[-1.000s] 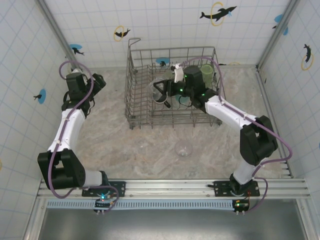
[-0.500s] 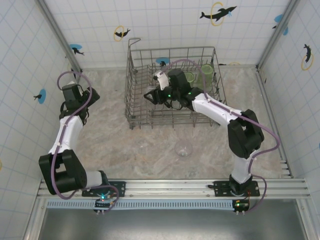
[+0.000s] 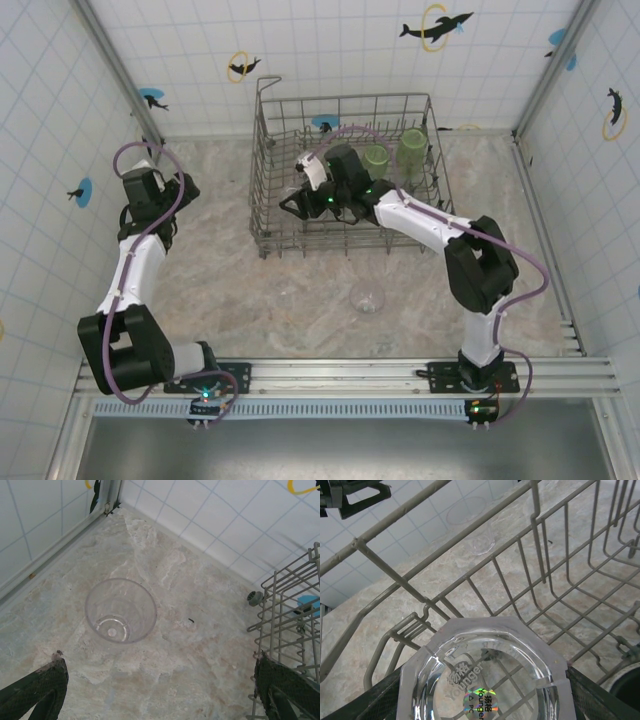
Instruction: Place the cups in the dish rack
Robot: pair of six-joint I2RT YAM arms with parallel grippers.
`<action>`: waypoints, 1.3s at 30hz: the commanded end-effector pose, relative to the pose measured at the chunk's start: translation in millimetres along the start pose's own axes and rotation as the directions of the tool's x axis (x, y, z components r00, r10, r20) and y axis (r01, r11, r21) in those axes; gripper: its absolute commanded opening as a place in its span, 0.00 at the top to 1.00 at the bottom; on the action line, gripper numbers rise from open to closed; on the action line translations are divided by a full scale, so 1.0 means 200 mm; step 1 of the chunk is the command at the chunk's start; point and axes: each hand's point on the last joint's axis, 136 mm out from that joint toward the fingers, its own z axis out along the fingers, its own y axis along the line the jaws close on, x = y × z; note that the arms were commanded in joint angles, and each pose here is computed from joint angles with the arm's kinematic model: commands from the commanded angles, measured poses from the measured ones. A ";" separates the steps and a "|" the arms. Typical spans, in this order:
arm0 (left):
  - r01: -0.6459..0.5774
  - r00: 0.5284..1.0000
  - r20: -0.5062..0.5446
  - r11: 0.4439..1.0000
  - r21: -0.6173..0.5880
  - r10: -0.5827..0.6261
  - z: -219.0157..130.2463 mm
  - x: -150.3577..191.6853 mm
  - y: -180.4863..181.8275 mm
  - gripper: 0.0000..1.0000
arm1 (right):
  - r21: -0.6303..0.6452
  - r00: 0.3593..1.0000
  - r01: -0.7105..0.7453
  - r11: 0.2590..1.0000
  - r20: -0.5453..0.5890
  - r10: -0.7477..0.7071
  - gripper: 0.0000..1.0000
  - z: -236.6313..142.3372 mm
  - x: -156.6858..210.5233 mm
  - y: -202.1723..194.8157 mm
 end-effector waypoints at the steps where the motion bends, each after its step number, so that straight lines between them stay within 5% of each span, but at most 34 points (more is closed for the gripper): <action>1: 0.011 1.000 -0.007 1.000 0.022 -0.010 0.01 0.01 -0.01 0.03 | -0.053 0.996 0.060 0.997 0.076 -0.055 0.45 0.03 -0.14 0.08; 28: 0.026 0.999 -0.026 0.999 0.041 -0.025 0.03 0.03 -0.02 0.03 | 0.010 0.973 0.189 0.982 -0.138 -0.186 0.45 0.34 0.15 0.08; 39: 0.028 0.999 -0.022 0.999 0.045 -0.027 0.02 0.02 -0.03 0.03 | 0.024 0.977 0.181 0.983 -0.118 -0.177 0.13 0.32 0.10 0.10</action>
